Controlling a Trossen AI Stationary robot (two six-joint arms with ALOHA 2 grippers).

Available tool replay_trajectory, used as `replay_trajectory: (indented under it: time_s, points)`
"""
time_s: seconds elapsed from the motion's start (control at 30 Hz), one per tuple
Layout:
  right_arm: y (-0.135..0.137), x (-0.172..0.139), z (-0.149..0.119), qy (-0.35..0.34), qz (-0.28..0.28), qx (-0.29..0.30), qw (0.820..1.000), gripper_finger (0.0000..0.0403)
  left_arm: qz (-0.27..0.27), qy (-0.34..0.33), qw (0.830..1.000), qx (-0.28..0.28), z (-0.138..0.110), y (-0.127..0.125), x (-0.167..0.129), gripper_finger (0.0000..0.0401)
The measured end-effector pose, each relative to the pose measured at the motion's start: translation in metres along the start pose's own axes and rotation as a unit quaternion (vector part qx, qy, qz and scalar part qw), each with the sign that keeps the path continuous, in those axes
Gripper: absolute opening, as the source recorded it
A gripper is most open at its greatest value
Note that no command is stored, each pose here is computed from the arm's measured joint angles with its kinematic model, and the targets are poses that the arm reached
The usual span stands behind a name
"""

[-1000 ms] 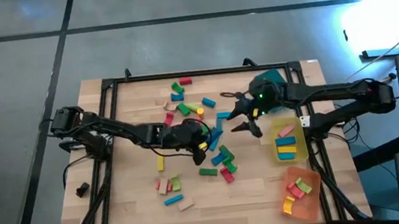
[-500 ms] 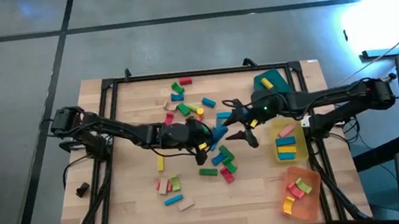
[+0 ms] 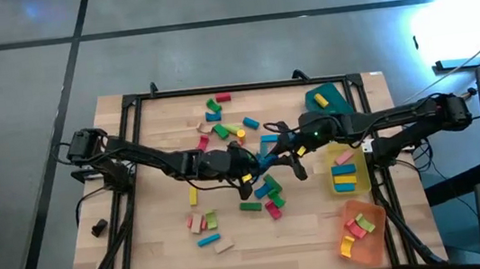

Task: Sort blocks by size
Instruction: Put the blue rectangular block into the yellow bin

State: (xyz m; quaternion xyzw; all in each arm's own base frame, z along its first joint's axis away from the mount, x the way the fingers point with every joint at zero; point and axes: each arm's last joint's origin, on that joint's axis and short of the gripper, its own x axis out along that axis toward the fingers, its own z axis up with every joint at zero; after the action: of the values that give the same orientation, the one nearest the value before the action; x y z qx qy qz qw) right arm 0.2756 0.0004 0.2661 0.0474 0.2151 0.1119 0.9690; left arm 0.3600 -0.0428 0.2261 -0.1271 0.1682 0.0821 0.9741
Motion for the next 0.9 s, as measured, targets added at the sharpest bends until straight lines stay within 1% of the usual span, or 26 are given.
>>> replay_trajectory:
  time_s: [0.07, 0.27, 0.43, 0.53, 0.63, 0.73, 0.83, 0.9]
  points:
    - [0.000, 0.000, -0.001, 0.008, 0.000, 0.005, 1.000, 0.0061, 0.001, 0.003, 1.000, 0.011, -0.001, 0.000, 0.000, 0.0058]
    - [0.000, 0.000, -0.003, 0.016, 0.002, 0.005, 1.000, 0.0061, 0.001, 0.004, 0.999, 0.034, -0.001, 0.000, 0.000, 0.0058]
    - [0.000, -0.001, -0.006, 0.034, 0.002, 0.040, 0.999, 0.0061, 0.002, 0.016, 0.998, 0.059, -0.003, 0.001, 0.000, 0.0059]
    - [0.000, -0.001, -0.010, 0.054, -0.002, 0.062, 0.997, 0.0061, 0.009, 0.031, 0.998, 0.047, -0.005, 0.003, 0.000, 0.0070]
    - [0.000, -0.002, -0.020, 0.098, -0.010, 0.087, 0.991, 0.0061, 0.027, 0.069, 0.996, 0.040, -0.013, 0.007, -0.001, 0.0099]
    - [0.000, -0.008, -0.018, 0.139, -0.040, 0.093, 0.985, 0.0061, 0.035, 0.089, 0.995, 0.041, -0.017, 0.009, -0.001, 0.0130]
    - [0.000, -0.016, -0.020, 0.207, -0.082, 0.102, 0.970, 0.0062, 0.040, 0.106, 0.992, 0.048, -0.020, 0.011, -0.002, 0.0152]
    - [0.001, -0.023, -0.018, 0.243, -0.099, 0.110, 0.959, 0.0064, 0.040, 0.106, 0.992, 0.048, -0.020, 0.010, -0.002, 0.0160]
